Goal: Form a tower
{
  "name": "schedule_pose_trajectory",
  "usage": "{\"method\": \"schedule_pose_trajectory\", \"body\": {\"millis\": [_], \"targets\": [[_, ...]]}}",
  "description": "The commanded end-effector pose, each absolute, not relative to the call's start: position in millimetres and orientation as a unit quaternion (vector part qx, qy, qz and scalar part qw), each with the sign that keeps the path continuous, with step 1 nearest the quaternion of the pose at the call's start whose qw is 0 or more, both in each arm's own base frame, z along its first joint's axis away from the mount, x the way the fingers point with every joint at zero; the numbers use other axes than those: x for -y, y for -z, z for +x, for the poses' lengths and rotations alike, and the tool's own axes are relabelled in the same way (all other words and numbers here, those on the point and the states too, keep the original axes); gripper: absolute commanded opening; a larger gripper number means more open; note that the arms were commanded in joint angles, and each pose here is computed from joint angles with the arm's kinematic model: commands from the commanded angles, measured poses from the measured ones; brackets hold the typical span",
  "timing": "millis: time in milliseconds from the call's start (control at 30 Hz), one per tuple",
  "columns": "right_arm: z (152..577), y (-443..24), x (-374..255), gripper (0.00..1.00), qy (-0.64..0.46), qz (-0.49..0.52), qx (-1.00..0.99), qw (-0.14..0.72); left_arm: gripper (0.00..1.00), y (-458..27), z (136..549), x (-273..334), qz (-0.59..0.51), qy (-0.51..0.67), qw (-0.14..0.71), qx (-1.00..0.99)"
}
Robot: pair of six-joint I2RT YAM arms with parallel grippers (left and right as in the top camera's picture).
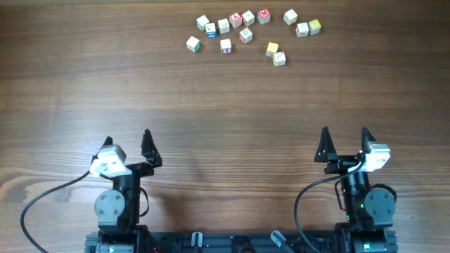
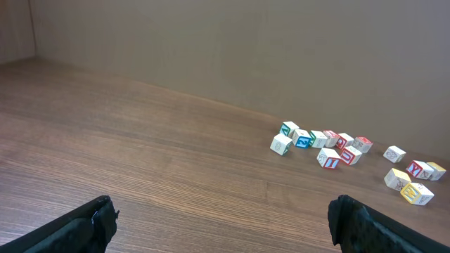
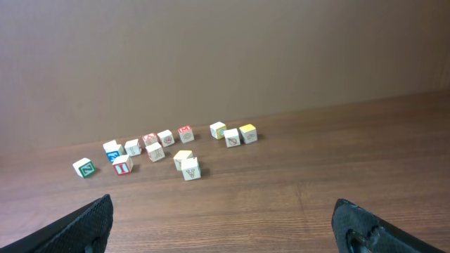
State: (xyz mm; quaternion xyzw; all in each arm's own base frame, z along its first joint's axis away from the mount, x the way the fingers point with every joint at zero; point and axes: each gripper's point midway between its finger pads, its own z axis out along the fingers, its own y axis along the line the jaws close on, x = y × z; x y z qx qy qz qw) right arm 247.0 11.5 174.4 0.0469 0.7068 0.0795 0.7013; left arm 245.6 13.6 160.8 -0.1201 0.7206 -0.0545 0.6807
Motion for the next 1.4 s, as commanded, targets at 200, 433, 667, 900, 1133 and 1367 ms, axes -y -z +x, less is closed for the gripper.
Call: {"method": "schedule_pose_trajectory", "body": {"millis": [200,433,667,900,1133,1367], "targets": [[247.2,-174.3,-11.5,1.0,-0.083,0.048,-0.706,0.701,1.0,-159.4,245.9,-13.1,-0.111,0.05,0.682,-0.721],[247.2,-174.3,-11.5,1.0,-0.083,0.049,-0.706,0.701,1.0,-159.2,245.9,-13.0,-0.111,0.05,0.682,-0.721],[247.2,-174.3,-11.5,1.0,-0.083,0.048,-0.706,0.701,1.0,-162.5,246.2,-11.4,-0.108,0.054,0.687,-0.717],[247.2,-174.3,-11.5,1.0,-0.083,0.048,-0.706,0.701,1.0,-183.9,243.6,11.3,-0.061,0.103,0.696,-0.708],[247.2,-174.3,-11.6,1.0,-0.083,0.048,-0.706,0.701,1.0,-238.7,235.6,20.5,-0.042,0.122,0.688,-0.714],[247.2,-174.3,-11.5,1.0,-0.083,0.048,-0.706,0.701,1.0,-297.1,256.3,49.6,0.013,0.182,0.655,-0.733]]}}
